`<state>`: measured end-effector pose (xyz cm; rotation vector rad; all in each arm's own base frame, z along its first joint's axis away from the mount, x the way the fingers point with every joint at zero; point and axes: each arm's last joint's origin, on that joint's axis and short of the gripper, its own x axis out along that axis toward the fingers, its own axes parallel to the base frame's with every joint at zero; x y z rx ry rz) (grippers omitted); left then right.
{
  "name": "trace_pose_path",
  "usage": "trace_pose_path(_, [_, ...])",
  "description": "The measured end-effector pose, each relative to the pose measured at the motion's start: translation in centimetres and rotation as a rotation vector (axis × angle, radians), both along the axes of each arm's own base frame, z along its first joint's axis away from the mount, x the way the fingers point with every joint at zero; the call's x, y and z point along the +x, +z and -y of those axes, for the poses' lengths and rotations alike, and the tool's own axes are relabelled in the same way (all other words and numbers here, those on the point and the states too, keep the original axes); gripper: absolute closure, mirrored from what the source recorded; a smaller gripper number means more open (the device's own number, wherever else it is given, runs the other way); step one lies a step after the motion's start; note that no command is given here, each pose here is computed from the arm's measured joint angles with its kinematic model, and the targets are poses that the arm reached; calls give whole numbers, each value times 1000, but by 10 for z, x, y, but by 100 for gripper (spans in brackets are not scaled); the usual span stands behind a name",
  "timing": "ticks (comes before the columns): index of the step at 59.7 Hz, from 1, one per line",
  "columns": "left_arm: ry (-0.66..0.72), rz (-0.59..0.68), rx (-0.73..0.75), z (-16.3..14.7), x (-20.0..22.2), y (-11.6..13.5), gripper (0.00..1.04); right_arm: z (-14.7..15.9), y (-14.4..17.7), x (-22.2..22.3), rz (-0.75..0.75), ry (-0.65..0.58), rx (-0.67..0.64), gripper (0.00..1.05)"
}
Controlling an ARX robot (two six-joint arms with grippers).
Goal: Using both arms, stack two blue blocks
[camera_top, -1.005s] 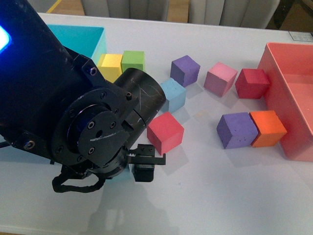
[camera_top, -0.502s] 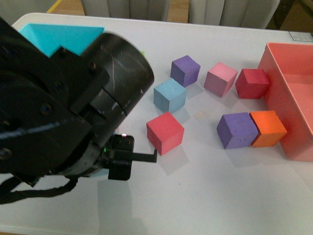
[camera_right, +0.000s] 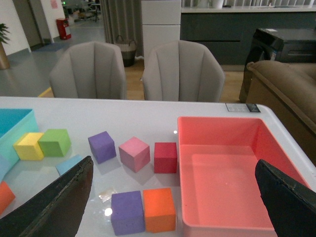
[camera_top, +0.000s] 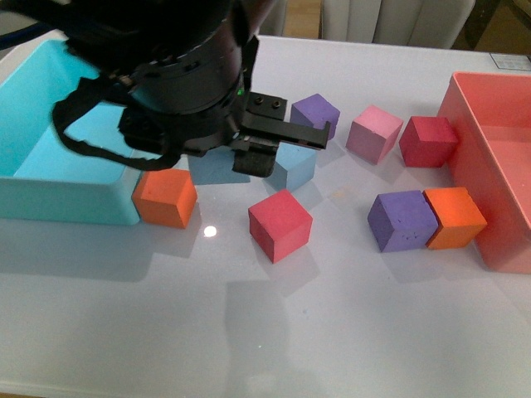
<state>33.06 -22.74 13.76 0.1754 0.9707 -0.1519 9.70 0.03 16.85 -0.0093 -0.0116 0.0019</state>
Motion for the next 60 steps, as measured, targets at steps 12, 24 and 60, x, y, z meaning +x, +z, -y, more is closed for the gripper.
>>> trace_pose_path(12, [-48,-8,11,27,35,-4,66,0,0,0,0,0,0,9])
trace_pose_path(24, [-91,-14,35,51,68,-13,66,0,0,0,0,0,0,9])
trace_pose_path(60, [-131,-57,81,70,104,-48,66,0,0,0,0,0,0,9])
